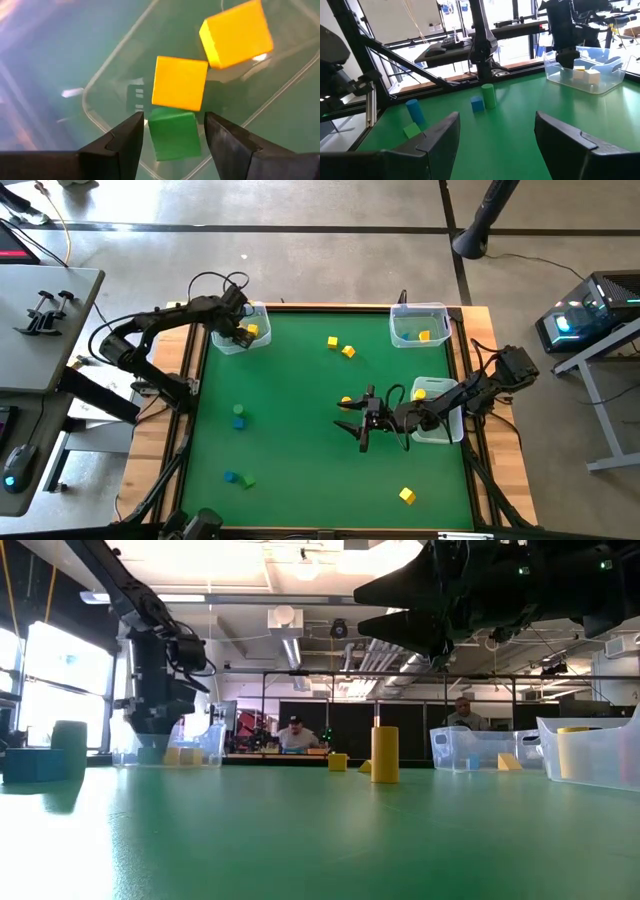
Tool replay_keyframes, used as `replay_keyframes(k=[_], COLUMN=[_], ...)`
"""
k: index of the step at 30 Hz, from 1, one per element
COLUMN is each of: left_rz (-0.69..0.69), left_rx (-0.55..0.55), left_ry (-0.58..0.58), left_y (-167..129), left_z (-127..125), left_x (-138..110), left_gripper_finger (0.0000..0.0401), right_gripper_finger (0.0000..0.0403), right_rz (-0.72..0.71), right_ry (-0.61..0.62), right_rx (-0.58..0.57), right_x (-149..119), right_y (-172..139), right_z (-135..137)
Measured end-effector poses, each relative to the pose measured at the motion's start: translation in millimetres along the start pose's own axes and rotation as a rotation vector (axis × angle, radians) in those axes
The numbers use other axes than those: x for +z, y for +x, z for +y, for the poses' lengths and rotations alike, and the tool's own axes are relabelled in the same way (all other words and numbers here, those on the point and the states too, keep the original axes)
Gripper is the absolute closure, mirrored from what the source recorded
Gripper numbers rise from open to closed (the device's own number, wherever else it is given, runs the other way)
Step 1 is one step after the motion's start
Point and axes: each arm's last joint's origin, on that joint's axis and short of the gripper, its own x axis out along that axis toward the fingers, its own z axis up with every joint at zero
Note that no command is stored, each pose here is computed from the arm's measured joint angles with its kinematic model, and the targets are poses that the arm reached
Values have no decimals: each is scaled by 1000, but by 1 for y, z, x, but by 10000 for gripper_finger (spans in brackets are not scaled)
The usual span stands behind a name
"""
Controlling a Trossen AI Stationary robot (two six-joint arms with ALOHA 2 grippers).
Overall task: Sort blocks by size
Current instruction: Put the yellow triangular block into the top right transparent bin
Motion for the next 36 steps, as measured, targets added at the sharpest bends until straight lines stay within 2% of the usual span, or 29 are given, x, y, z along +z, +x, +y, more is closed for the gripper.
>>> replay_keyframes(k=[3,8,11,16,23,29,36], left_rz=[-38,-140,-216,-354,-543,-798,-999], left_rx=[-9,-88,-163,-314,-450,-639,-886], left_ry=[1,10,47,152,327,440,449], left_y=[-10,-36,-55,-86,-116,-113,-91], left_z=[1,-2,-9,-33,-84,-133,-170], left_x=[5,6,2,-6,-15,-34,-79], left_gripper_finger=[206,206,206,206,206,206,206], right_gripper_finger=[157,157,157,157,157,157,157], right_rz=[1,1,-15,-37,-36,-43,-52], right_ry=[-1,-1,-1,-6,-50,-114,-270], right_rx=[-2,-5,-80,-193,-185,-234,-397], right_x=[0,0,0,1,0,-1,3], right_y=[0,0,0,-1,-3,-10,-28], right_z=[0,0,-2,-5,-1,10,27])
